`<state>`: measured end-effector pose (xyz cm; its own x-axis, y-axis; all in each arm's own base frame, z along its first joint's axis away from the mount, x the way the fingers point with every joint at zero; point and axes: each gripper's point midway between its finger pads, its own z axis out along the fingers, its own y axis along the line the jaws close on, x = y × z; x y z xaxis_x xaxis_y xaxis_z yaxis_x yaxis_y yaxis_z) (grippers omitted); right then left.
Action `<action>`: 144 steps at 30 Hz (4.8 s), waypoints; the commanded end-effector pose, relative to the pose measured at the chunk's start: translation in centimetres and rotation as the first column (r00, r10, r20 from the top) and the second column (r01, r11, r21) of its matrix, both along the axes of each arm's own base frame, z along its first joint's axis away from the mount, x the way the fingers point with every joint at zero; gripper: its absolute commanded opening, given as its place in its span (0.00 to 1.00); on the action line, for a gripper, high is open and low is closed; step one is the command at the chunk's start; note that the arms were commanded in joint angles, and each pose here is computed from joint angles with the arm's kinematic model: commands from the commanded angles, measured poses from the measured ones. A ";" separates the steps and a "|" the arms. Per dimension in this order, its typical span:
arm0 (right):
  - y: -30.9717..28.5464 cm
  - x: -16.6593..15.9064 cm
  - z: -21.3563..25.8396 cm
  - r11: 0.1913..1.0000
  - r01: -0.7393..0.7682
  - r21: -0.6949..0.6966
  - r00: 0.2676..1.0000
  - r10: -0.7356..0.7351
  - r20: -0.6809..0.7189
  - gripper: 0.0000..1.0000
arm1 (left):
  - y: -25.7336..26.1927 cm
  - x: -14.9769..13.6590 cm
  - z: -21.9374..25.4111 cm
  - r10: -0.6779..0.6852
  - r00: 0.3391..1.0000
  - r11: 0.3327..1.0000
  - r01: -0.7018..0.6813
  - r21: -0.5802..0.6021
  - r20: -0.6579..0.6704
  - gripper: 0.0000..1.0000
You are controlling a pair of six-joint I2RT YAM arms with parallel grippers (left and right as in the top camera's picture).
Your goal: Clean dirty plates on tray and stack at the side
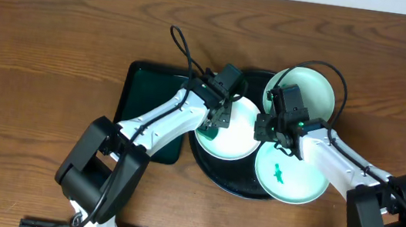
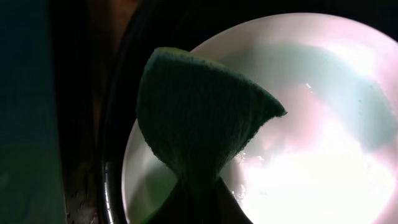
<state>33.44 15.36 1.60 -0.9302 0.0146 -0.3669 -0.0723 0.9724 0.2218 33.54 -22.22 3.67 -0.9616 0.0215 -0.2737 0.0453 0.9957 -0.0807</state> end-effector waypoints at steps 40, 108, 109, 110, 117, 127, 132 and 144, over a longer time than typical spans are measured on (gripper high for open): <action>0.9 0.4 0.8 0.999 -0.032 0.013 0.999 0.032 0.024 0.01 | -6.4 -1.2 5.0 -0.105 0.994 0.899 0.079 -0.431 -0.039 0.07; 0.9 0.4 0.8 0.999 -0.032 0.013 0.999 0.032 0.023 0.01 | -1.2 -0.2 0.1 0.044 0.995 0.999 -0.042 -0.028 0.090 0.07; 0.9 0.4 0.8 0.999 -0.032 0.013 0.999 0.031 0.024 0.01 | -1.1 -0.3 -0.3 0.058 0.995 0.998 -0.056 -0.025 0.076 0.07; 0.9 0.4 0.8 0.999 -0.032 0.013 0.999 0.032 0.024 0.01 | -1.0 -0.5 -0.6 0.068 0.996 0.998 -0.067 -0.023 0.061 0.07; 0.9 0.4 0.8 0.999 -0.032 0.013 0.999 0.031 0.024 0.01 | -4.5 -3.4 -1.1 -0.010 0.994 0.979 -0.013 -0.203 -0.109 0.07; 0.9 0.4 0.8 0.999 -0.032 0.012 0.999 0.031 0.023 0.01 | -5.8 -3.8 -0.7 -0.042 0.990 0.962 0.004 -0.273 -0.134 0.07; 0.9 0.4 0.8 0.999 -0.032 0.013 0.999 0.032 0.024 0.01 | -6.5 -3.0 -0.3 -0.026 0.994 0.953 -0.007 -0.304 -0.104 0.07; 0.9 0.4 0.8 0.999 -0.032 0.013 0.999 0.032 0.024 0.01 | -6.4 0.2 4.2 -0.026 0.999 0.923 0.043 -0.382 0.048 0.07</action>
<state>33.44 15.40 1.61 -0.9298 0.0116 -0.3679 -0.0760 0.9719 0.2227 32.28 -29.26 4.35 -0.9696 -0.0403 -0.2413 0.0660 0.9067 -0.4166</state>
